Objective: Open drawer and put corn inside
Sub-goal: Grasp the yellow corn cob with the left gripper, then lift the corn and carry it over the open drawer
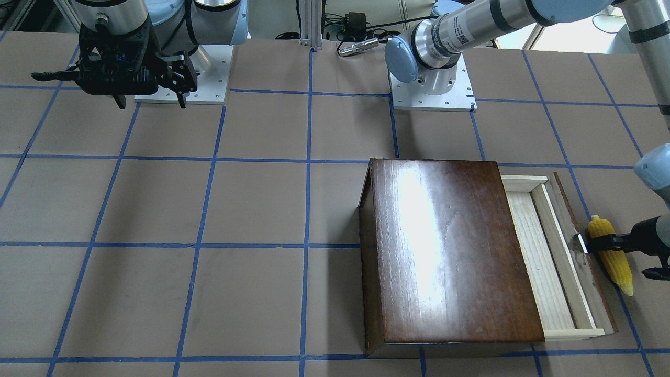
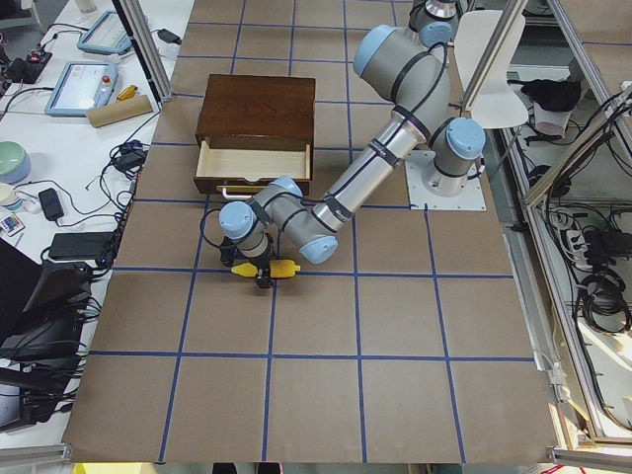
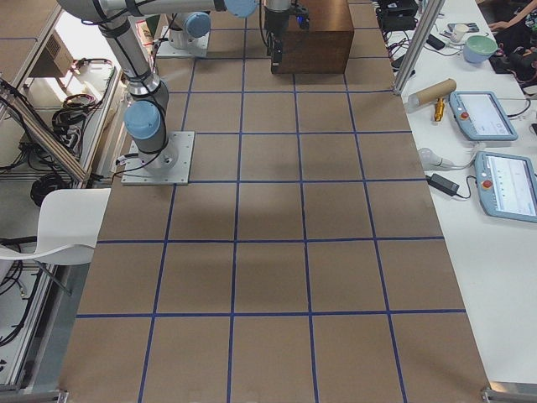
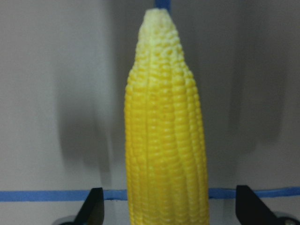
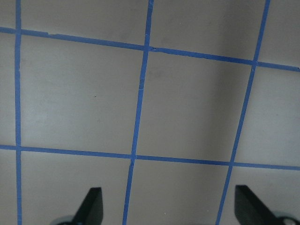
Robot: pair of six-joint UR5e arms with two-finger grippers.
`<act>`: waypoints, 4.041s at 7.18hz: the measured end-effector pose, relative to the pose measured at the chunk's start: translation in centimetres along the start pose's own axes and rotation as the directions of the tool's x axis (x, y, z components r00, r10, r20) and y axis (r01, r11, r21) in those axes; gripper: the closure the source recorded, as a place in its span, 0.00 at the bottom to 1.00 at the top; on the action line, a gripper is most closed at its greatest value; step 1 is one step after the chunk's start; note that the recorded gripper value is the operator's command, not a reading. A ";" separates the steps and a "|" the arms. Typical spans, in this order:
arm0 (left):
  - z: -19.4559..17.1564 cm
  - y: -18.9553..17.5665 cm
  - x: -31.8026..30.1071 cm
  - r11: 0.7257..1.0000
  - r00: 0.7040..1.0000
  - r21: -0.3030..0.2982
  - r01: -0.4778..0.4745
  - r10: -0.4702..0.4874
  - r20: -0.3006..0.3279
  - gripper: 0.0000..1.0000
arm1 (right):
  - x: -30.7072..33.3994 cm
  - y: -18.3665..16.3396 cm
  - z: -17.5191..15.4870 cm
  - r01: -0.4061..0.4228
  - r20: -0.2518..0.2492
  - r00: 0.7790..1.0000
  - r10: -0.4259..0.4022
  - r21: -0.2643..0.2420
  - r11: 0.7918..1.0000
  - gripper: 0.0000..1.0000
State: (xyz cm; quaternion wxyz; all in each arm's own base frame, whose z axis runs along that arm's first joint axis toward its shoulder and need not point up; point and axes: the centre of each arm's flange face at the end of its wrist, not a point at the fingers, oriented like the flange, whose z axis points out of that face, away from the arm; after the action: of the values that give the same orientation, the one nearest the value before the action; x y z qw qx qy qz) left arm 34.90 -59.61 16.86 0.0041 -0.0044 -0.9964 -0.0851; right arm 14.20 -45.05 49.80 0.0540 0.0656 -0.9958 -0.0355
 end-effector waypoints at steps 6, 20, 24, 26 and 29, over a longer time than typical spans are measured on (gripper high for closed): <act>0.8 -0.3 -0.1 1.000 1.000 -0.002 -0.003 0.003 -0.001 0.65 | 0.0 0.0 0.0 0.000 -0.001 1.000 0.000 -0.001 1.000 0.00; -7.8 -0.1 2.5 0.997 0.998 0.077 -0.031 0.026 0.062 1.00 | 0.0 0.0 0.0 0.001 0.001 1.000 -0.001 0.000 1.000 0.00; -21.0 1.6 11.0 0.991 0.997 0.120 -0.061 0.056 0.050 1.00 | 0.0 0.0 0.0 0.000 0.001 1.000 0.000 0.000 1.000 0.00; -23.3 1.0 18.0 0.988 1.000 0.150 -0.024 0.022 0.017 1.00 | 0.0 0.0 0.0 0.000 0.001 1.000 0.000 0.000 1.000 0.00; -22.4 -0.3 25.5 0.990 1.000 0.138 0.005 -0.003 -0.010 1.00 | 0.0 0.0 0.0 0.000 0.001 1.000 0.000 0.000 1.000 0.00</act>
State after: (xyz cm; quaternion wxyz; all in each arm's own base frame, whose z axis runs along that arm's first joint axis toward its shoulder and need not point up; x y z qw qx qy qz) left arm 9.60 -63.44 39.08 0.0092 -0.0018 -0.9998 -0.0161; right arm 14.21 -45.06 49.78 0.0536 0.0657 -0.9958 -0.0357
